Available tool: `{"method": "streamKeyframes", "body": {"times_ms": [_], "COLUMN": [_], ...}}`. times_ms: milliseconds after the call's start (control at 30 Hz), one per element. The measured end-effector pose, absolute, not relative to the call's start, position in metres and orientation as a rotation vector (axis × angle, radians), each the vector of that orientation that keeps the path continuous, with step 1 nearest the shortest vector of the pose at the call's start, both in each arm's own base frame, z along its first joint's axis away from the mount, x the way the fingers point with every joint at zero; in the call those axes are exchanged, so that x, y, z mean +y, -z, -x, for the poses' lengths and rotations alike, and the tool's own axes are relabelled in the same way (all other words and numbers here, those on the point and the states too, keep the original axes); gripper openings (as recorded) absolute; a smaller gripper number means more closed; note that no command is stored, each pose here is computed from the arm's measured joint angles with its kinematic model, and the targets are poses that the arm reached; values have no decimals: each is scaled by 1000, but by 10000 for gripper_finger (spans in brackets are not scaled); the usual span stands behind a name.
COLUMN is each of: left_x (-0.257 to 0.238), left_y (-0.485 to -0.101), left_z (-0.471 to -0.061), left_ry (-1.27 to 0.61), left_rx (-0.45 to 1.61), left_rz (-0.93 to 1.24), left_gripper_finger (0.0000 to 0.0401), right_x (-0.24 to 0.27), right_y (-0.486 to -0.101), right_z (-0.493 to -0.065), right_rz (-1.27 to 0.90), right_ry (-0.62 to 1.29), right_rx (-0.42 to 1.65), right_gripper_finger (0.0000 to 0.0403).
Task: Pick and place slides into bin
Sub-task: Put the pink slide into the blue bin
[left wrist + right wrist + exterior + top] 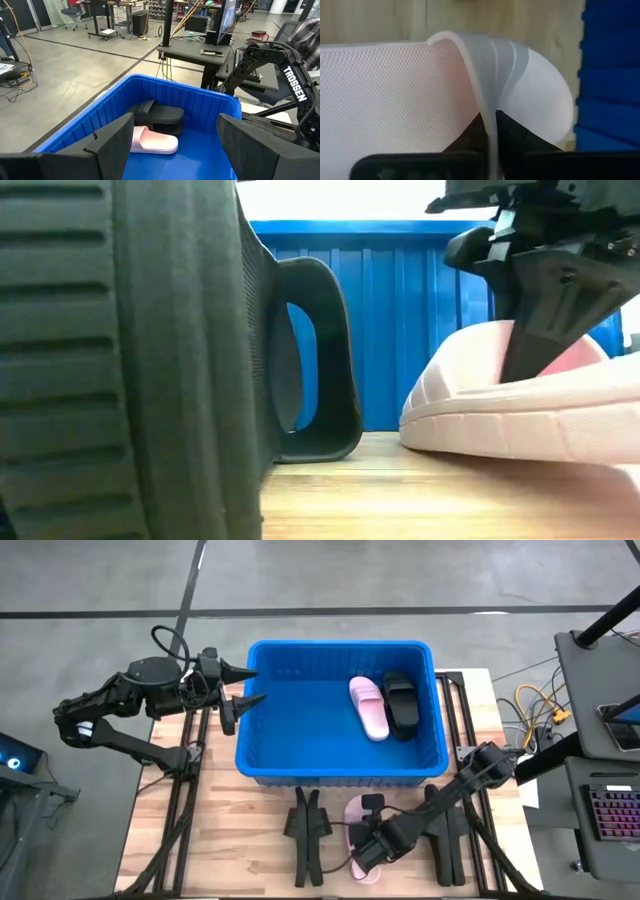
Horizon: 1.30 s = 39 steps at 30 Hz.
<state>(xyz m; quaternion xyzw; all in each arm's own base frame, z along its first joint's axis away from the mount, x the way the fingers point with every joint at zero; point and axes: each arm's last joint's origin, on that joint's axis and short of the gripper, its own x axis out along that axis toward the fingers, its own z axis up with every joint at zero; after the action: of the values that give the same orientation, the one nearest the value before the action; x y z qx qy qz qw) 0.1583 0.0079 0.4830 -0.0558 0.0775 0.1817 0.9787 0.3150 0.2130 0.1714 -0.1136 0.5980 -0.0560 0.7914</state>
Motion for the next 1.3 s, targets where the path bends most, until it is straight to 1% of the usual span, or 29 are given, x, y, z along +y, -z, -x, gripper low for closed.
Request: {"method": "streamKeyframes", "body": {"times_ms": [100,200,400,633,867,967,1133,1300], "left_x": [8,8,8,8,8,8,8,8], "left_y": [-483,-483,-483,-483,-483,-483,-485,-492], "left_z": [-158,-158,-158,-158,-159,-160,-160,-160], "left_ry": [-366,-366,-367,-367,-367,-367,-366,-364], "left_rx": [155,155,156,156,157,158,133,68], "left_rz": [112,112,112,112,113,112,117,122], "left_gripper_finger": [272,272,272,272,272,272,272,272], "right_x": [213,213,209,192,160,143,104,60], "right_y": [-179,-196,-249,-317,-374,-390,-412,-425], "right_z": [-312,-309,-301,-286,-271,-262,-251,-246], "right_rz": [195,142,39,-65,-86,-52,-88,-33], "right_ry": [72,23,-67,-112,2,51,137,160], "right_rx": [1311,1305,1220,1035,786,713,646,628], "right_gripper_finger": [13,11,10,9,9,9,9,9]}}
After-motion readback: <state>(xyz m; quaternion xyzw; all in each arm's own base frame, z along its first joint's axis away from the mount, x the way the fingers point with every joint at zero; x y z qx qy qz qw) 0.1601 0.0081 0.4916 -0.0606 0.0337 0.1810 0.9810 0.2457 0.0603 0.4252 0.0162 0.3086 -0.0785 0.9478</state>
